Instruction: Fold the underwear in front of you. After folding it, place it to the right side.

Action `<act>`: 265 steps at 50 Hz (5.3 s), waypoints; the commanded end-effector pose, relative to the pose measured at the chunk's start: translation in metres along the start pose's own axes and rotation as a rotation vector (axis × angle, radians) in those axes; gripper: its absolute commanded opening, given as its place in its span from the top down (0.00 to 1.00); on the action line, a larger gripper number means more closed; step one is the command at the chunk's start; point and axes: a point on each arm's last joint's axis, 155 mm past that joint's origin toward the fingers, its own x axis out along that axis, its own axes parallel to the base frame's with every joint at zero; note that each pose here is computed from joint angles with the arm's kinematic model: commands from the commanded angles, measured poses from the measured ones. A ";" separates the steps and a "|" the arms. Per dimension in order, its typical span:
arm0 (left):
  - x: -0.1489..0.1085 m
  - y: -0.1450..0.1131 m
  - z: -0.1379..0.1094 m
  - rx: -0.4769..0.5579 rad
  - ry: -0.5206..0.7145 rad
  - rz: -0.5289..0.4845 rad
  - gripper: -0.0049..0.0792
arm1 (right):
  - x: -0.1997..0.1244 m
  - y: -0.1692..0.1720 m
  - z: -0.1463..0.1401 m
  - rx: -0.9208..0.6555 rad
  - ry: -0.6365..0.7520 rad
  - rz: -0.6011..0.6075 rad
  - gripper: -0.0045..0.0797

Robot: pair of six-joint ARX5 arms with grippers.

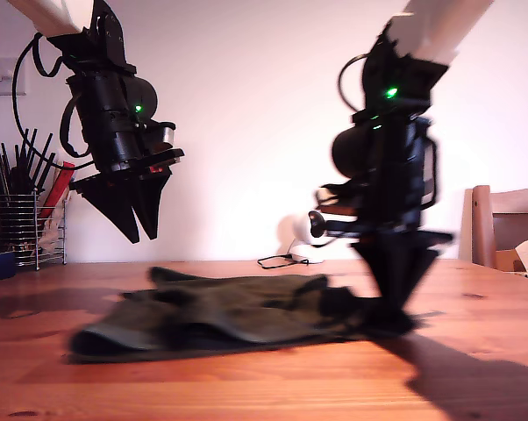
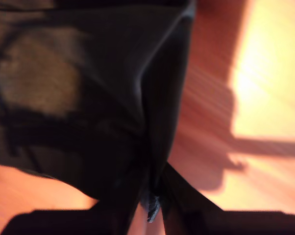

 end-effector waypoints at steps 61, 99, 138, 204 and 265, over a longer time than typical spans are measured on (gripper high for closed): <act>0.002 0.038 -0.015 -0.092 0.035 0.015 0.64 | -0.036 0.230 0.042 -0.382 -0.339 0.241 0.96; -0.006 0.044 -0.019 -0.108 0.032 0.005 0.64 | -0.008 0.270 0.036 -0.400 -0.299 0.336 0.53; 0.021 0.023 -0.029 -0.091 0.045 -0.137 0.71 | -0.081 0.199 0.047 -0.337 -0.396 0.310 0.76; 0.109 -0.127 -0.031 0.181 0.020 -0.264 0.83 | -0.045 0.029 0.020 0.014 -0.268 0.189 0.96; 0.113 -0.242 -0.041 0.385 -0.019 -0.435 0.83 | -0.070 0.100 -0.091 -0.199 -0.665 0.405 0.96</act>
